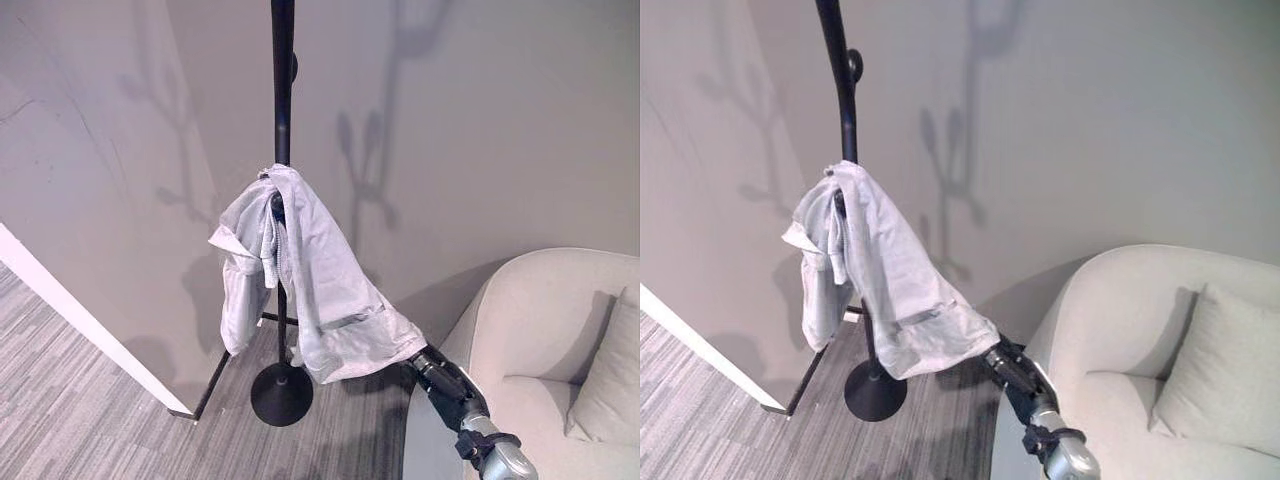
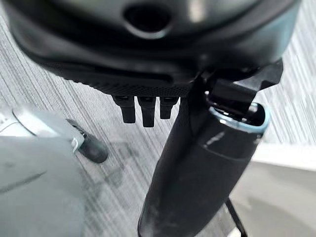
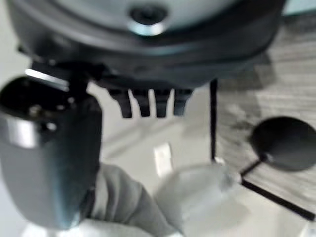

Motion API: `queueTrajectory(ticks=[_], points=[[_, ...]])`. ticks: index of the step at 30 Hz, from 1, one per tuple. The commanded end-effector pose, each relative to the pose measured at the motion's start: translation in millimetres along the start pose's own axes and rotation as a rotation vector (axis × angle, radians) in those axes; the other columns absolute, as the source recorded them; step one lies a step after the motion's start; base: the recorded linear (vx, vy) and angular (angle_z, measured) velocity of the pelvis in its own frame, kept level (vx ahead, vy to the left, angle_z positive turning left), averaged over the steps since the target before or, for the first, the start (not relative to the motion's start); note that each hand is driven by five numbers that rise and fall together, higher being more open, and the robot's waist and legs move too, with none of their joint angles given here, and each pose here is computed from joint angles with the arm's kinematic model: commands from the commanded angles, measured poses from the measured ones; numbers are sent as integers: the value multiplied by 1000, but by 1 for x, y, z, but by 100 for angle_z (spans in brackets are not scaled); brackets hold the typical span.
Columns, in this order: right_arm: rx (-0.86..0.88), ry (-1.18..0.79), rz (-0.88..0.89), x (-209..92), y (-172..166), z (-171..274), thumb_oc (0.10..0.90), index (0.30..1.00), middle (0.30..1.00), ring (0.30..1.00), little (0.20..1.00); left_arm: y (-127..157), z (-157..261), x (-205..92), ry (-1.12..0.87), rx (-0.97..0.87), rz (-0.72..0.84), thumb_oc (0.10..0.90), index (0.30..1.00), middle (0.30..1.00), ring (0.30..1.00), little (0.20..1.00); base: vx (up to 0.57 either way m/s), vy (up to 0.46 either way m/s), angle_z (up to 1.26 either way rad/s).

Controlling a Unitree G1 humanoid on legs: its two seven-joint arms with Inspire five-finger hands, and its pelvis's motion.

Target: Hang the clothes on the sofa on the clothes rack.

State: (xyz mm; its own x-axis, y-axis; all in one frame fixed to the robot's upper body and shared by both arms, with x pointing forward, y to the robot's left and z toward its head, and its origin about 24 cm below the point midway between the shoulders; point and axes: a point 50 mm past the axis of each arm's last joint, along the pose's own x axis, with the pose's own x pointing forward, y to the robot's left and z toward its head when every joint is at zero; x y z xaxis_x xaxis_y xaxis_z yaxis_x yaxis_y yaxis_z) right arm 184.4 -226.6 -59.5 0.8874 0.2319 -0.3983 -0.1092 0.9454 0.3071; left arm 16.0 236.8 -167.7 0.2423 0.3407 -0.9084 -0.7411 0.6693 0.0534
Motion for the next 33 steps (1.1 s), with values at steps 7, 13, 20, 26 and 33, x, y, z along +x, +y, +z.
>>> queueTrajectory(ticks=[7, 13, 20, 26, 33], points=[[-408, 255, 216, 17, 7, -12, 800, 900, 900, 900, 900, -21, 29, 7, -56, 230, -125, 800, 900, 900, 900, 900, 0, 7, -7], [-732, 174, 286, 24, 10, 29, 800, 900, 900, 900, 900, -19, 24, 6, -49, 271, -121, 800, 900, 900, 900, 900, 0, 0, 0], [-689, -263, -60, 20, 7, 90, 800, 900, 900, 900, 900, -26, 26, 6, -93, 300, -72, 800, 900, 900, 900, 900, 0, 0, 0], [-522, -469, -59, 15, 28, 113, 800, 900, 900, 900, 900, -26, 21, 5, -88, 320, -69, 800, 900, 900, 900, 900, 2, 0, -1], [-136, -412, 317, 30, 66, 100, 800, 900, 900, 900, 900, -24, 20, 4, -86, 369, -105, 800, 900, 900, 900, 900, 0, -1, 0]])
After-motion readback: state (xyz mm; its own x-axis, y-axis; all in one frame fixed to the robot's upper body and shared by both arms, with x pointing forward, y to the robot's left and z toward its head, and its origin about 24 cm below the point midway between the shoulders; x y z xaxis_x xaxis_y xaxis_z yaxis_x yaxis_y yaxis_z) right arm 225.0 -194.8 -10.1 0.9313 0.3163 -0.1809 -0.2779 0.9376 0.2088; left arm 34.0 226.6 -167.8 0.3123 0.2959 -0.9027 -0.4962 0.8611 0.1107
